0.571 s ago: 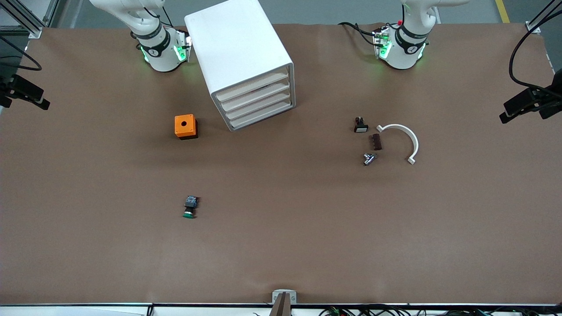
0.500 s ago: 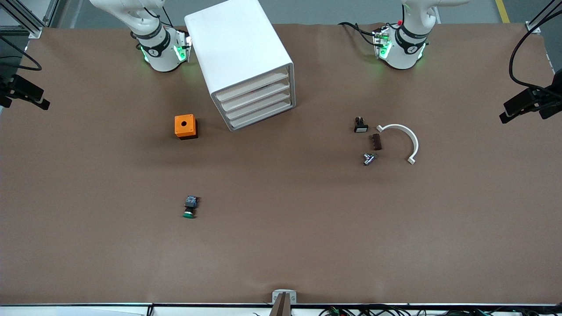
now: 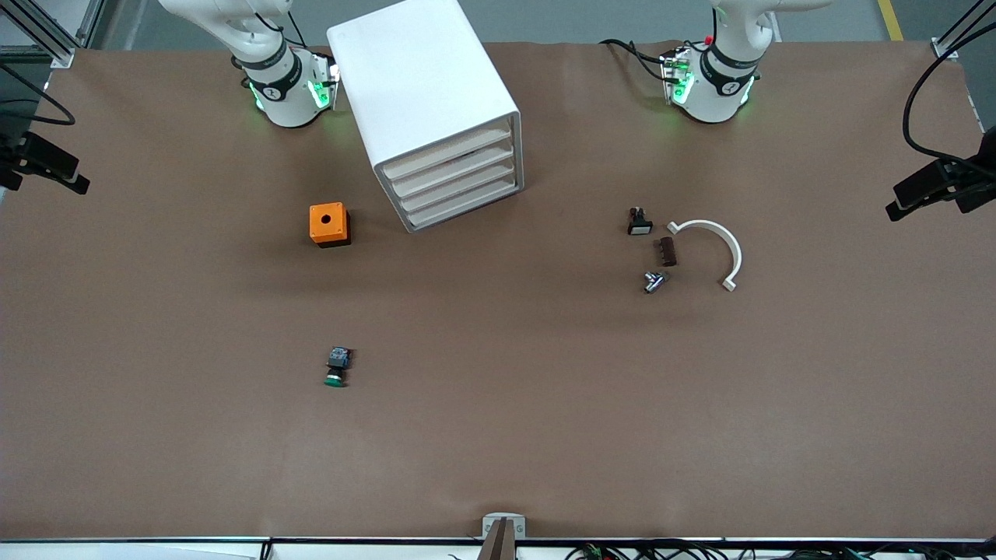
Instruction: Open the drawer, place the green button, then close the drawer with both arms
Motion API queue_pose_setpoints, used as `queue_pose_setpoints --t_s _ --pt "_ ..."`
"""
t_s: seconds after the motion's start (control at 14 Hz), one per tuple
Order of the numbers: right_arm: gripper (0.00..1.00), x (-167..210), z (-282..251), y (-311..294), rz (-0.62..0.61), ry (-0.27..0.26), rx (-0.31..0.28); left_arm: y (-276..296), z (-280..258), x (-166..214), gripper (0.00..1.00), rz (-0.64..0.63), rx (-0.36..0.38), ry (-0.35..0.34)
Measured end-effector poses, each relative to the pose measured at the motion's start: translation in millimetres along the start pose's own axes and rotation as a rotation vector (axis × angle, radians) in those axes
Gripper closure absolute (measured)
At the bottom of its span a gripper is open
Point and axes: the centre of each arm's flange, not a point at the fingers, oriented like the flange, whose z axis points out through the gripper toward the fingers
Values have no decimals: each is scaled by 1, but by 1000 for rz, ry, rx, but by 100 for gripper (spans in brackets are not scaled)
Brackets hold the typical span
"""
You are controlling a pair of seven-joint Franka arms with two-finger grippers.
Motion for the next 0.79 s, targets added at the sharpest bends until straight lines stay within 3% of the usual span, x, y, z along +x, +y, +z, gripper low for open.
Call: queue_pose_setpoints --t_s 0.5,0.79 --pt "0 0 1 0 -1 -4 0 -2 91 38 0 -12 19 -154" --pt "0 0 1 0 -1 -4 0 32 147 48 0 11 37 -244"
